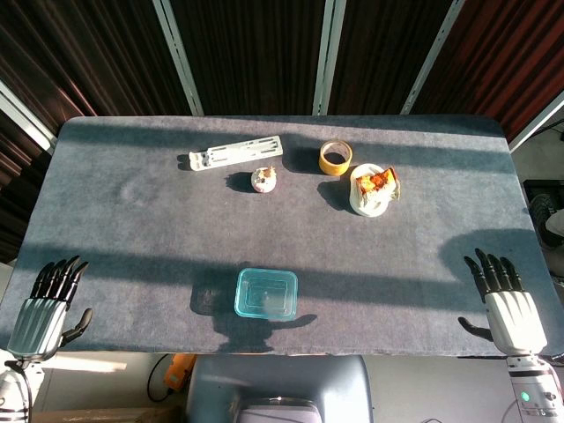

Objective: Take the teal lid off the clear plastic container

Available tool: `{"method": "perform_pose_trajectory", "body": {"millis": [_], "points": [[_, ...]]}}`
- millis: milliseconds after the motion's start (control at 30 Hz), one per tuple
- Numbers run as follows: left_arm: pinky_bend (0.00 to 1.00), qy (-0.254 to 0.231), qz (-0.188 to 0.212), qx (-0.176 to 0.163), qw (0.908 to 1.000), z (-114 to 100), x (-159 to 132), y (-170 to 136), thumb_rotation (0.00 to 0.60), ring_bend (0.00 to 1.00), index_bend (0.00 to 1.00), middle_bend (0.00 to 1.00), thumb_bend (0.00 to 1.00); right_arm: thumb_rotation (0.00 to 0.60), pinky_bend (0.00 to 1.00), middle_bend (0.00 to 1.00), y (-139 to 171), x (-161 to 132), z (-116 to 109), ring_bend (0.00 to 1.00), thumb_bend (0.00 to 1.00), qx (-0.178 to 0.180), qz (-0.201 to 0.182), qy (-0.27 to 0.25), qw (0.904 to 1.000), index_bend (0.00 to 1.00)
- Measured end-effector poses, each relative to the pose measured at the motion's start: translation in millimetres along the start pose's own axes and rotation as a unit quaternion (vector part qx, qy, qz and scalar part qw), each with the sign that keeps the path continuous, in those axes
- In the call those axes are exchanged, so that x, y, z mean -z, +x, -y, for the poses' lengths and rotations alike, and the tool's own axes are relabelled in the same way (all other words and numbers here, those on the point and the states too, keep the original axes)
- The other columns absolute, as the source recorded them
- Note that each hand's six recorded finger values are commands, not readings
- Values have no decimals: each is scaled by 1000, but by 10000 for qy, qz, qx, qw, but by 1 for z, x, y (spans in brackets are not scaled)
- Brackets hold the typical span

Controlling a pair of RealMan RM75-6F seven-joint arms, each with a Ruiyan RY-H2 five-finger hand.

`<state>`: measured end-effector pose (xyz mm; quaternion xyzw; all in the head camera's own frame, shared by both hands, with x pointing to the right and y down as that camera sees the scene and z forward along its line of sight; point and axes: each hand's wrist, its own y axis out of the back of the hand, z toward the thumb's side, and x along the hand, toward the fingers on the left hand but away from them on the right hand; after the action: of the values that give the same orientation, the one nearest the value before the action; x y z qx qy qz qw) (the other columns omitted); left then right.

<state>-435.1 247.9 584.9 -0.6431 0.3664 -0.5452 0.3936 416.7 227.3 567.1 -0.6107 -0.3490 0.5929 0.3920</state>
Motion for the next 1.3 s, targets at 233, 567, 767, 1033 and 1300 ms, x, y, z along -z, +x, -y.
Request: {"method": "perform_pose_trajectory", "body": {"millis": [233,567,767,1033,1300], "points": [[1,-329,311,201,9988,9,-12,8,600,0,0,0,292,600,0,0,1,0,-1,0,152,11,-2,-58,10000,0],[0,-1126,1849,720,9736,45,-92,54,600,0,0,0,261,600,0,0,-2,-2,4,0,152,-103,10,17,9999,0],[0,-1132,2216,1391,9585,77,-130,76,600,0,0,0,265,600,0,0,-1,0,3,0,152,-155,-9,-60,9999,0],[0,-1236,2386,2002,9422,106,-174,95,600,0,0,0,264,600,0,0,1,2,1,0,152,-195,-18,-135,9997,0],[0,-1302,2522,1877,9403,107,-202,101,600,0,0,0,260,600,0,0,1,2,2,0,152,-265,-40,-150,9995,0]]}}
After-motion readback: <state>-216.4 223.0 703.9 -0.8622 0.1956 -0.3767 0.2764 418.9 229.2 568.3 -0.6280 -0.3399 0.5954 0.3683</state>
